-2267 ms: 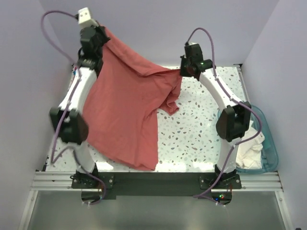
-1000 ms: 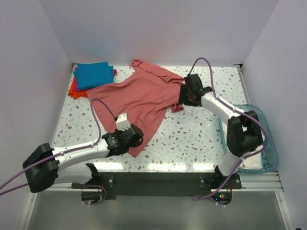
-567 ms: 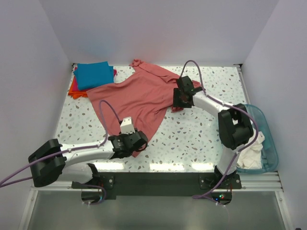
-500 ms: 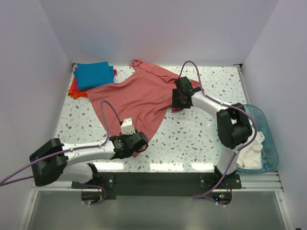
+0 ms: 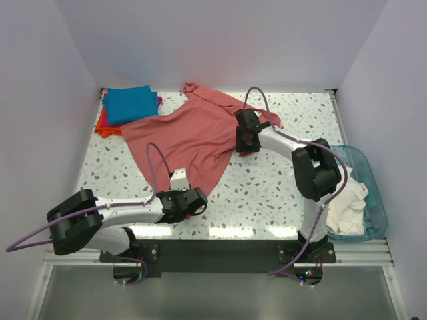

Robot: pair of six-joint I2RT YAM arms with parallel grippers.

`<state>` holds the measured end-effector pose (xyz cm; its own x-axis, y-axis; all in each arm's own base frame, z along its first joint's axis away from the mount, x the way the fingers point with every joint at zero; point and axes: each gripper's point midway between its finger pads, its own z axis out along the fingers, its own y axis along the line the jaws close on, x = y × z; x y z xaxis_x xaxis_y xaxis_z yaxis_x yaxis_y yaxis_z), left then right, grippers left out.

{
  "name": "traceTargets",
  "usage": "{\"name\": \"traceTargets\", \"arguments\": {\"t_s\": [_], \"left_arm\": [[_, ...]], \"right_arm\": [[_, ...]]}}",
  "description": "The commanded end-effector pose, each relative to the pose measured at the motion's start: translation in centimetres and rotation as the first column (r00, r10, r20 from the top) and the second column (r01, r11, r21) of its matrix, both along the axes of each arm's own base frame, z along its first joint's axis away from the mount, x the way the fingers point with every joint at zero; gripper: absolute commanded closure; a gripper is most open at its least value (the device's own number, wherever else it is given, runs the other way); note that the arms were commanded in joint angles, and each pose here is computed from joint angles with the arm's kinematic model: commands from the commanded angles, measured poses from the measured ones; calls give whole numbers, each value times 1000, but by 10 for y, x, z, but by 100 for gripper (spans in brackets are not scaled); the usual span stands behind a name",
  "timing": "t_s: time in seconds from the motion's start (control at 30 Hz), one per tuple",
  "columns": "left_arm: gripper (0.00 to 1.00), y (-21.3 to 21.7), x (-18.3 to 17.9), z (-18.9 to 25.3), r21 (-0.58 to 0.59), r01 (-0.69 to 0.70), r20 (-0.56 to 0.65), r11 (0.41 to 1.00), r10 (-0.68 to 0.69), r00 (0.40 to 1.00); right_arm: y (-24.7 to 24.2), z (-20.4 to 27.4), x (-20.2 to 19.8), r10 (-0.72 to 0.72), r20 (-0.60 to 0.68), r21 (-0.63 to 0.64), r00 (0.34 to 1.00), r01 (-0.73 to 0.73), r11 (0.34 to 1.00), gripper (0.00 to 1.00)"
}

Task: Fold and stack the t-shirts
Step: Flatten the tshirt out

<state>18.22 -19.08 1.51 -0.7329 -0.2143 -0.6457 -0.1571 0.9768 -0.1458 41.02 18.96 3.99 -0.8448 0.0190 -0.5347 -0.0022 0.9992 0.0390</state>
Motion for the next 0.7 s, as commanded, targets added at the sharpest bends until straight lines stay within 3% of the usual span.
{"name": "traceTargets", "arguments": {"t_s": [0.0, 0.1, 0.5, 0.67], "left_arm": [[61, -3, -4, 0, -26, 22, 9, 999, -22, 1000], [54, -1, -7, 2, -44, 33, 17, 998, -33, 999], [55, -8, -14, 15, -43, 173, 62, 984, -171, 983], [55, -14, -24, 5, 4, 216, 28, 976, -216, 976]], "right_arm": [[4, 13, 18, -30, 61, 7, 998, 29, 1000, 55], [4, 11, 18, -33, 58, 9, 998, 32, 999, 58], [7, 12, 20, -39, 61, 24, 997, 38, 999, 88], [7, 15, 19, -41, 62, 27, 997, 39, 999, 92]]}}
